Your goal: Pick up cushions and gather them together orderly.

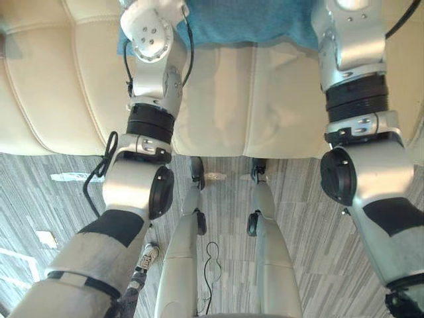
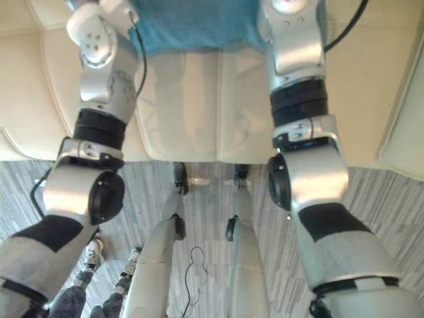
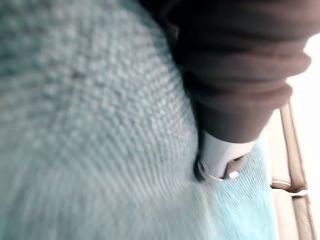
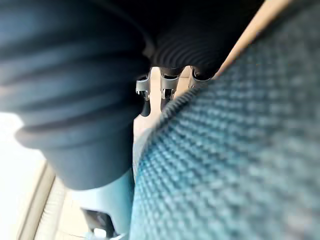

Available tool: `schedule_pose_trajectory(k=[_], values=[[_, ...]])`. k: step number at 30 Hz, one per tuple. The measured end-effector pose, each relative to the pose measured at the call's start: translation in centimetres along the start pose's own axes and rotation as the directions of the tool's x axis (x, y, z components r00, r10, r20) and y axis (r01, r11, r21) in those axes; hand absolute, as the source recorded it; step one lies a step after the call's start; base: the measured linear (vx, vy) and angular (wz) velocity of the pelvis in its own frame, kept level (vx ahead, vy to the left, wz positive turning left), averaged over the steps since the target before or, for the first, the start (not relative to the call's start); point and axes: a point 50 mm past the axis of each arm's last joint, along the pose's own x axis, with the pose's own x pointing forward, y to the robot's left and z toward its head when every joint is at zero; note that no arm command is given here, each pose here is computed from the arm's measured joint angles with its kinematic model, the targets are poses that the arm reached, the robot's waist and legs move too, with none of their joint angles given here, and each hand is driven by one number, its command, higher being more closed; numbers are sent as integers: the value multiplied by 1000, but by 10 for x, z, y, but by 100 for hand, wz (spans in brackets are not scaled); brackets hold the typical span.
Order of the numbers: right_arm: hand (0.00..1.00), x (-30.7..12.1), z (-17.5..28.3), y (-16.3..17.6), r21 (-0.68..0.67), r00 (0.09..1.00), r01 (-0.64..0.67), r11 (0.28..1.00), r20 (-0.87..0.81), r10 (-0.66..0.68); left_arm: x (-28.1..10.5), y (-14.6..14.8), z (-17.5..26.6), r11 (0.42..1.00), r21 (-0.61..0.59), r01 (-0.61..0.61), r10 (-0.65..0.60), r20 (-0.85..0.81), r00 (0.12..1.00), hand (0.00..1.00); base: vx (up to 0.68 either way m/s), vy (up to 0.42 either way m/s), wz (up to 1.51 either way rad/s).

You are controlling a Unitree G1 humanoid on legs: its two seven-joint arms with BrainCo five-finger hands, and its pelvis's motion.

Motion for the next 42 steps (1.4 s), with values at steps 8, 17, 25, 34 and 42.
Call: schedule_pose_trajectory(k=[8,17,25,34,42], values=[[0,-21,-27,-34,34,999,9,999,-36,-7,-7,55,-22,998,34,-43,45,-43,998,0,-8,13,-11],[0,-85,-70,-110,-9,995,-6,1000,-96,5,-45,152,-24,993,71,-91,90,11,996,0,-21,-34,-1],[0,-243,-135,-172,-66,831,-176,982,-545,112,-192,217,-97,981,193,-5,91,-439,894,0,16,-52,-4],[0,-423,-166,-236,-127,281,-333,934,-959,-30,-357,288,-134,904,399,153,305,-853,424,0,79,3,-11],[0,-525,-140,-299,-252,-163,-314,915,-935,-314,-432,329,-124,837,475,270,468,-879,94,0,69,34,-9]])
